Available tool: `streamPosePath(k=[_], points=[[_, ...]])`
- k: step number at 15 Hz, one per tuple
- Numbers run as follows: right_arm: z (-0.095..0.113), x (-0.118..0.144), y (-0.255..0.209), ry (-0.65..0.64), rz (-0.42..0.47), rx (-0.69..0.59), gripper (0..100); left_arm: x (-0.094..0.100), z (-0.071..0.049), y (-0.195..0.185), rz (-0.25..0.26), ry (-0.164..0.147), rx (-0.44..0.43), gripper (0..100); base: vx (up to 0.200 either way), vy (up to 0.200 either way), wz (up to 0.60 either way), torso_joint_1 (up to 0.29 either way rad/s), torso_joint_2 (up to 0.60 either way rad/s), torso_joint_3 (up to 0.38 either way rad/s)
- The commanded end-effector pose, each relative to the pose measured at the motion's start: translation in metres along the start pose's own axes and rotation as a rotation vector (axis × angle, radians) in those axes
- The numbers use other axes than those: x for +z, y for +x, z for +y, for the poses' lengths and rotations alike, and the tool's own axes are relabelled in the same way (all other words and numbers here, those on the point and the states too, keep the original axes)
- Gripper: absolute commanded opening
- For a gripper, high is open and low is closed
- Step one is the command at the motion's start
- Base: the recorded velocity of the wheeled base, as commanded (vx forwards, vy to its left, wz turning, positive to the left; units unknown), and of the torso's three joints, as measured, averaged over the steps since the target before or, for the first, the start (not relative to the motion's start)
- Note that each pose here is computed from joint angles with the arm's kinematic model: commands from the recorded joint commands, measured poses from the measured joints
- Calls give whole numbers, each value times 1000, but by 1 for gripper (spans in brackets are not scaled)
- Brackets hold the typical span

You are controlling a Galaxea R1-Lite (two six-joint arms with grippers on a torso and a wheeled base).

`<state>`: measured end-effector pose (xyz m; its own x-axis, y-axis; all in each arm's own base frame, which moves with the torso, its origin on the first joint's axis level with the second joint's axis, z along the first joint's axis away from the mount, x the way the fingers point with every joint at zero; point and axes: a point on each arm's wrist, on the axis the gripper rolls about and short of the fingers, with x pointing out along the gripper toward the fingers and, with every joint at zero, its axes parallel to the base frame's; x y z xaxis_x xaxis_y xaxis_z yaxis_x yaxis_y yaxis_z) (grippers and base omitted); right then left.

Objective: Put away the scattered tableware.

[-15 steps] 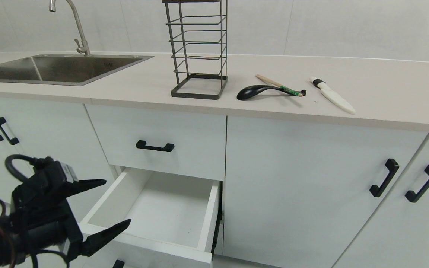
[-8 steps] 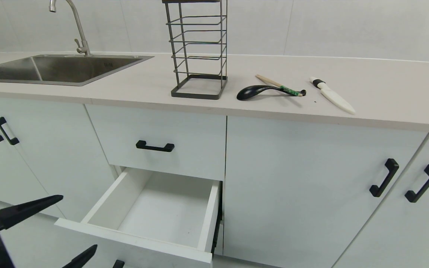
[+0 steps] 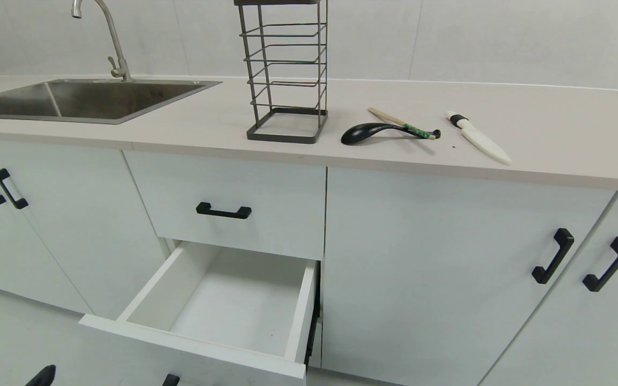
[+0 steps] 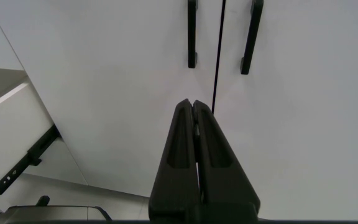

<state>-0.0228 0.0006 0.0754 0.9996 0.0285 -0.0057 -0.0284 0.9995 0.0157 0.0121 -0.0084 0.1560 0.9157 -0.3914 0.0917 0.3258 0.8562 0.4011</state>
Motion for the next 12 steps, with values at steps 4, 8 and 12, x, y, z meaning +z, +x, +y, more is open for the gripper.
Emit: streamPosePath(k=[4,8,12], points=[[0,0,0,0,2,1,0,-22,-18,-23,-22,18,29,100,0,0,0,0,0,0],[0,0,0,0,2,1,0,-60,-41,-40,57,-54,48,100,0,0,0,0,0,0],[0,0,0,0,2,1,0,-61,-38,-41,96,-264,208,100,0,0,0,0,0,0]])
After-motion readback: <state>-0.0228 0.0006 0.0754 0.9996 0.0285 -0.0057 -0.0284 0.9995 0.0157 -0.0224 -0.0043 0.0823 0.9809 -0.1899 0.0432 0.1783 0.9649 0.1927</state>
